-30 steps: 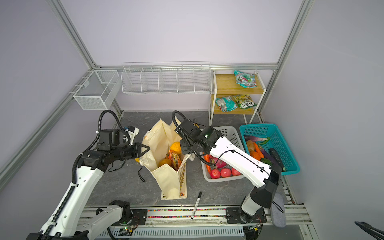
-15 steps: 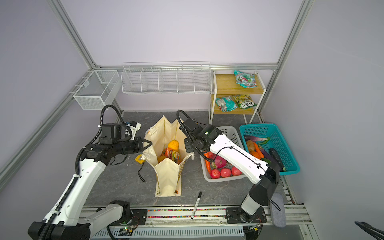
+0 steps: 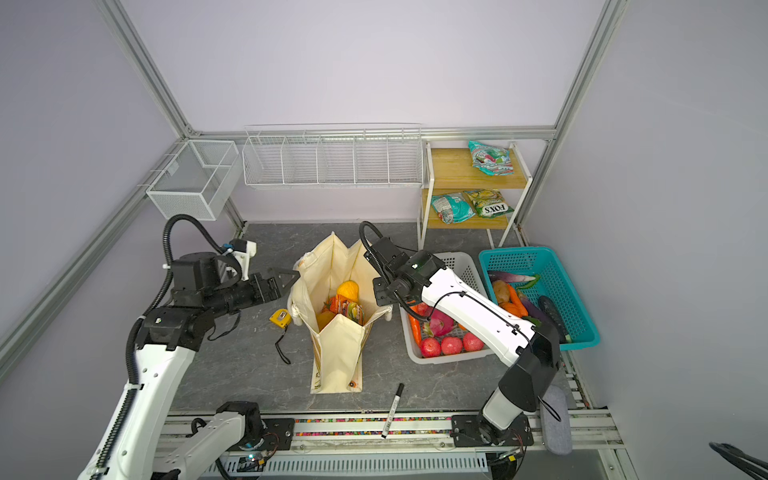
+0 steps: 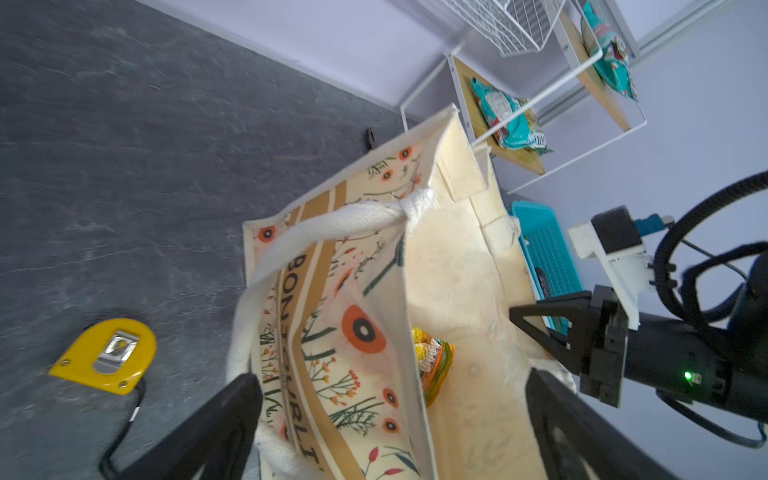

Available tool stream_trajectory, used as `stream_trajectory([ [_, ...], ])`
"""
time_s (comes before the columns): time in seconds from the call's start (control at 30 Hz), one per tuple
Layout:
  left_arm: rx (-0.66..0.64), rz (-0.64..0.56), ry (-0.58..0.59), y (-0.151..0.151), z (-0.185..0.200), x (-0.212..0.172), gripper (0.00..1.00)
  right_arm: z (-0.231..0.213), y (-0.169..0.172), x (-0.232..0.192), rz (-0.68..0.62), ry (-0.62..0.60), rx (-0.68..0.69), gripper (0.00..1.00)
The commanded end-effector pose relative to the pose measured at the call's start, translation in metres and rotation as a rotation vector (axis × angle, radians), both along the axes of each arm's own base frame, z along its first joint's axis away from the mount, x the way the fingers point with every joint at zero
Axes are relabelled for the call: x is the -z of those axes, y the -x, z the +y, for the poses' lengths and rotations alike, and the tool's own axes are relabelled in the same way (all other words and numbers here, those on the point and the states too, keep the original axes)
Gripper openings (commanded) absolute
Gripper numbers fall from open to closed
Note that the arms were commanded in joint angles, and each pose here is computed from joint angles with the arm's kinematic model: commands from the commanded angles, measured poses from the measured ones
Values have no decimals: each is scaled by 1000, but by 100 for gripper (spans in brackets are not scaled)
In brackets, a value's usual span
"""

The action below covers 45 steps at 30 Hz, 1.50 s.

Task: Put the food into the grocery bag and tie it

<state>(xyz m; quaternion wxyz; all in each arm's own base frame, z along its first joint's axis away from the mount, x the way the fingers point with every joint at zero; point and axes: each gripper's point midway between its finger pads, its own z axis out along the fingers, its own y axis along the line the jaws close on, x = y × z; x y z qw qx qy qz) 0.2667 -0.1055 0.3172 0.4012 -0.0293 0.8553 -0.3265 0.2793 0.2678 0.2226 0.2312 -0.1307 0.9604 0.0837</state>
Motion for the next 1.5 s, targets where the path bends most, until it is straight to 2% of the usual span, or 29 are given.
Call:
stream_trajectory([
  [0.0,-192,-27,-58,4,35,-14,96,-1,1,-12,-23,-29,-22,7],
  [0.1,-311,-7,-118,10,59,-5,89,-3,1,-15,-28,-30,-28,7],
  [0.2,-370,37,-157,15,71,14,81,-6,1,-19,-44,-33,-36,7],
  [0.3,-332,88,-144,18,65,35,80,-8,0,-23,-57,-48,-35,7],
  [0.47,-240,166,-79,29,45,67,86,-9,1,-25,-57,-64,-52,7],
  [0.57,-208,233,-40,34,37,92,86,-9,2,-24,-51,-64,-58,7],
  [0.67,-173,250,4,41,28,106,85,-9,2,-26,-53,-73,-64,7],
  [0.8,-156,223,29,38,24,100,84,-7,4,-29,-52,-79,-75,7],
  [1.0,-169,253,68,31,22,114,83,-7,5,-31,-50,-91,-73,7],
  [1.27,-159,298,132,11,13,137,70,-4,6,-33,-41,-101,-78,7],
  [1.47,-166,324,119,4,14,146,59,1,7,-35,-37,-110,-90,7],
])
